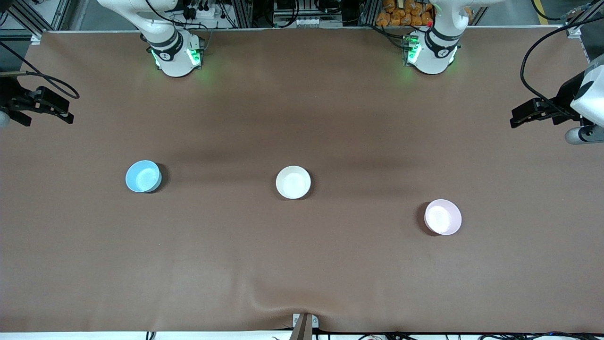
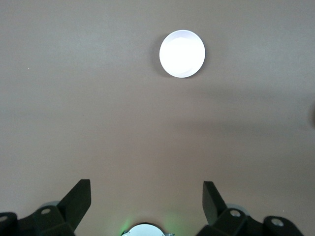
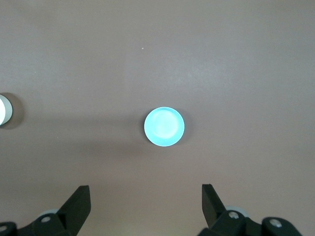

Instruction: Stack pink and blue bowls on white bowl

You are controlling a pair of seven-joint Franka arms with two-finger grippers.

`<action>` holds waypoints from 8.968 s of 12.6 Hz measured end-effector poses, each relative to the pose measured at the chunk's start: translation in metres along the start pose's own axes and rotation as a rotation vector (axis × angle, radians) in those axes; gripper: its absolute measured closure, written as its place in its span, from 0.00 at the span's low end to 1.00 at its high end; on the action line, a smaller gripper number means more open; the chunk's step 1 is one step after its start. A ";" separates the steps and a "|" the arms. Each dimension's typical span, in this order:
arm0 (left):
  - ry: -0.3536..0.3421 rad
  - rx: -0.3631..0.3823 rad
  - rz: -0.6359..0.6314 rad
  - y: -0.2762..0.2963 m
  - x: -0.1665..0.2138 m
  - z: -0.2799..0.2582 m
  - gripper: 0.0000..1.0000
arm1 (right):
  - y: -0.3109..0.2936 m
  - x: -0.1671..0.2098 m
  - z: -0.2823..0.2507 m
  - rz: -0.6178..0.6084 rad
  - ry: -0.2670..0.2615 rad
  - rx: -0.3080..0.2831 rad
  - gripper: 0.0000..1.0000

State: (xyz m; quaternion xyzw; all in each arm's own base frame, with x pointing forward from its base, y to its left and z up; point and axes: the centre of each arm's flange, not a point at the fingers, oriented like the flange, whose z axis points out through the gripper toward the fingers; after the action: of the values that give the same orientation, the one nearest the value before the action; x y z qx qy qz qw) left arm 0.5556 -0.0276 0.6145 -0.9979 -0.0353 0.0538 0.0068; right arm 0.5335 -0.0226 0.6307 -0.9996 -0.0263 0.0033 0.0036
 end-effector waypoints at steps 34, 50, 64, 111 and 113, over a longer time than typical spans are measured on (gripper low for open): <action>0.002 -0.035 0.004 0.002 0.176 0.366 0.03 | 0.005 0.001 0.002 0.008 -0.004 0.001 0.00; -0.078 -0.198 0.061 0.115 0.138 0.327 0.97 | 0.009 0.002 0.004 0.016 -0.008 0.001 0.00; -0.088 -0.232 -0.104 0.421 0.001 0.329 0.97 | 0.013 0.002 0.006 0.024 -0.010 0.001 0.00; 0.129 -0.023 -0.027 0.053 0.047 0.010 0.00 | 0.092 0.002 0.398 0.155 -0.199 0.203 0.98; 0.125 -0.020 -0.024 0.050 0.045 0.006 0.00 | 0.079 0.023 0.358 0.184 -0.258 0.233 0.98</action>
State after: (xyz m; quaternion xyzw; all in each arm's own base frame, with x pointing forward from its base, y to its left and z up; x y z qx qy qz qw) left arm 0.6025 -0.0741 0.6027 -0.9988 -0.0472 -0.0090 -0.0005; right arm 0.5586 -0.0977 0.2721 -0.9819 0.0652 0.1349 0.1156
